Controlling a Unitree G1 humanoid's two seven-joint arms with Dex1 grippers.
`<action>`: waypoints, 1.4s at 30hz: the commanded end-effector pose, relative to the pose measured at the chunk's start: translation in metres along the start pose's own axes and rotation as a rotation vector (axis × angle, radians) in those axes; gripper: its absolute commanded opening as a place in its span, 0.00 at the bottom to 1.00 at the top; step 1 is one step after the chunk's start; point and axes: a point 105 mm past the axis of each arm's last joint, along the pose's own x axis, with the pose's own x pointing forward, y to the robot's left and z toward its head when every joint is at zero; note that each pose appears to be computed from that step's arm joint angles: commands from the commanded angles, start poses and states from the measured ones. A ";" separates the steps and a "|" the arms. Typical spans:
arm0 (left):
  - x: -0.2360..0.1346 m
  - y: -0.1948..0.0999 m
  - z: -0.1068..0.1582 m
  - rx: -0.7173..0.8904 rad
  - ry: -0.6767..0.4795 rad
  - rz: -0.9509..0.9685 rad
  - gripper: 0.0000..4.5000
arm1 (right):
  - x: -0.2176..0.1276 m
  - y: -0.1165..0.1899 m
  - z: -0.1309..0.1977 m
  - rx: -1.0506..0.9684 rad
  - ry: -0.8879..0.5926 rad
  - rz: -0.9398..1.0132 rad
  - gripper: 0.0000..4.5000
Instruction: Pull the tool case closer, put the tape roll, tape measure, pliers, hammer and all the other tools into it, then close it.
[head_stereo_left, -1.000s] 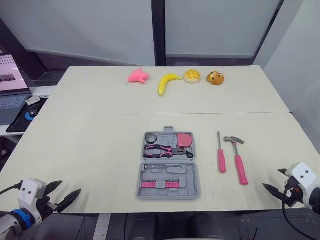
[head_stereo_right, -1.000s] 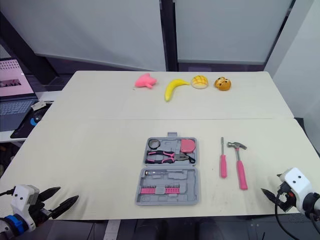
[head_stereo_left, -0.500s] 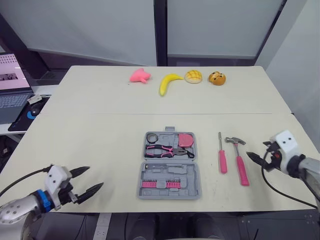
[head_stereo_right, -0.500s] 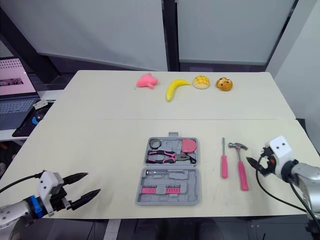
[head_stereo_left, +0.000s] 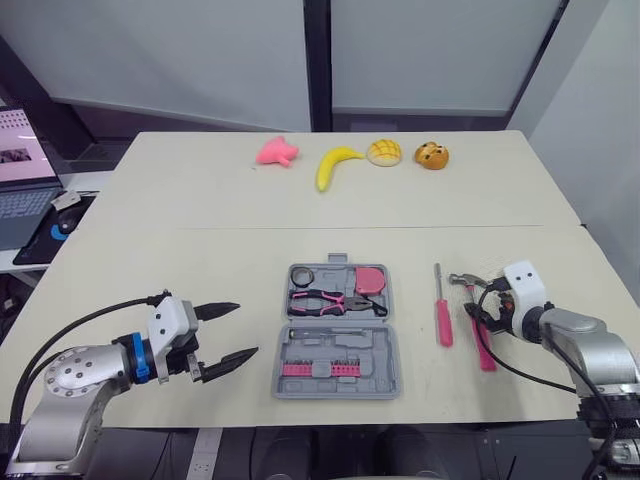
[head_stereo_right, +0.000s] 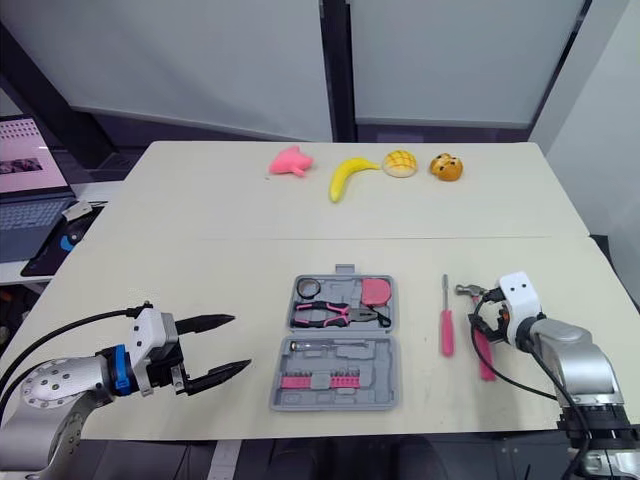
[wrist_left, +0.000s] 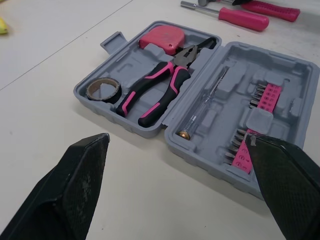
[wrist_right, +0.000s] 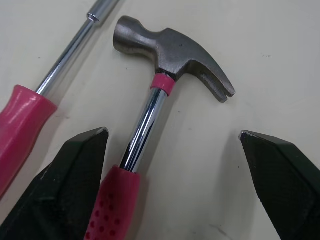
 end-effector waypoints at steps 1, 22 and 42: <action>0.004 -0.003 0.014 0.046 -0.003 -0.021 1.00 | 0.004 0.000 0.007 -0.009 -0.008 -0.021 0.71; 0.004 -0.019 0.022 0.036 0.040 -0.064 1.00 | -0.028 0.011 -0.018 0.223 0.030 -0.133 0.05; 0.002 -0.022 0.012 0.034 0.057 -0.076 1.00 | -0.022 0.036 -0.019 0.419 0.026 -0.135 0.12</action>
